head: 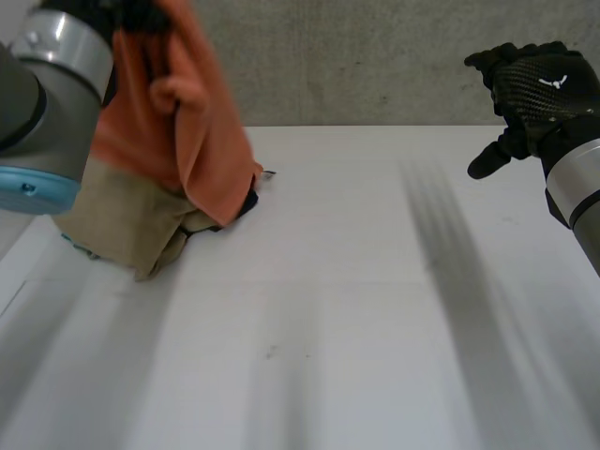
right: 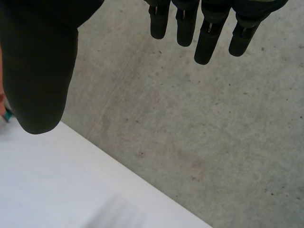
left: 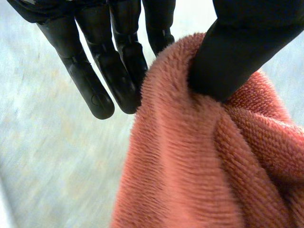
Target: Fold the laundry.
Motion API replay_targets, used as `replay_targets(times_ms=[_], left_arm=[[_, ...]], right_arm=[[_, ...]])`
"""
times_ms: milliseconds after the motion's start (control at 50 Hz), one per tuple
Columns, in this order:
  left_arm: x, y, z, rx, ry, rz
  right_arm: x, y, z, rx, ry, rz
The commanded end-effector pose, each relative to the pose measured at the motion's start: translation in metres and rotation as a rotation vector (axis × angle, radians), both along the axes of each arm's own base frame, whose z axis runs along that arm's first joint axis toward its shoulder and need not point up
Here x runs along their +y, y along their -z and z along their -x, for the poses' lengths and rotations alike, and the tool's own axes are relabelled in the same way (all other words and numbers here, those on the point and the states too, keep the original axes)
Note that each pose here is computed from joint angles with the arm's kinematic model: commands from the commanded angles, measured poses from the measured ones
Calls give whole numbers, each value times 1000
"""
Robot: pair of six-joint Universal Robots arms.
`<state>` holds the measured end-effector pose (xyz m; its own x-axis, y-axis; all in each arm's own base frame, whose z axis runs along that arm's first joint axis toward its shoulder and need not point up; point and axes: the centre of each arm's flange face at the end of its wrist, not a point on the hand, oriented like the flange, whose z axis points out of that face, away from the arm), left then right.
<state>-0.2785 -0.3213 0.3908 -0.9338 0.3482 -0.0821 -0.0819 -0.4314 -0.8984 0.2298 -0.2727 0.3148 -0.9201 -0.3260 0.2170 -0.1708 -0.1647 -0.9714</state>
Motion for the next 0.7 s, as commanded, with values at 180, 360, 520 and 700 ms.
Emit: replay_targets(times_ms=[180, 360, 520, 700], left_arm=[[52, 79, 94, 90, 311, -280], [50, 195, 107, -95, 276, -588], [50, 157, 82, -74, 233, -566], [75, 153, 37, -86, 177, -613]], right_arm=[[-1, -11, 2, -11, 9, 28], [-13, -2, 15, 3, 59, -14], [-17, 20, 12, 98, 53, -161], [-1, 54, 11, 195, 26, -417]])
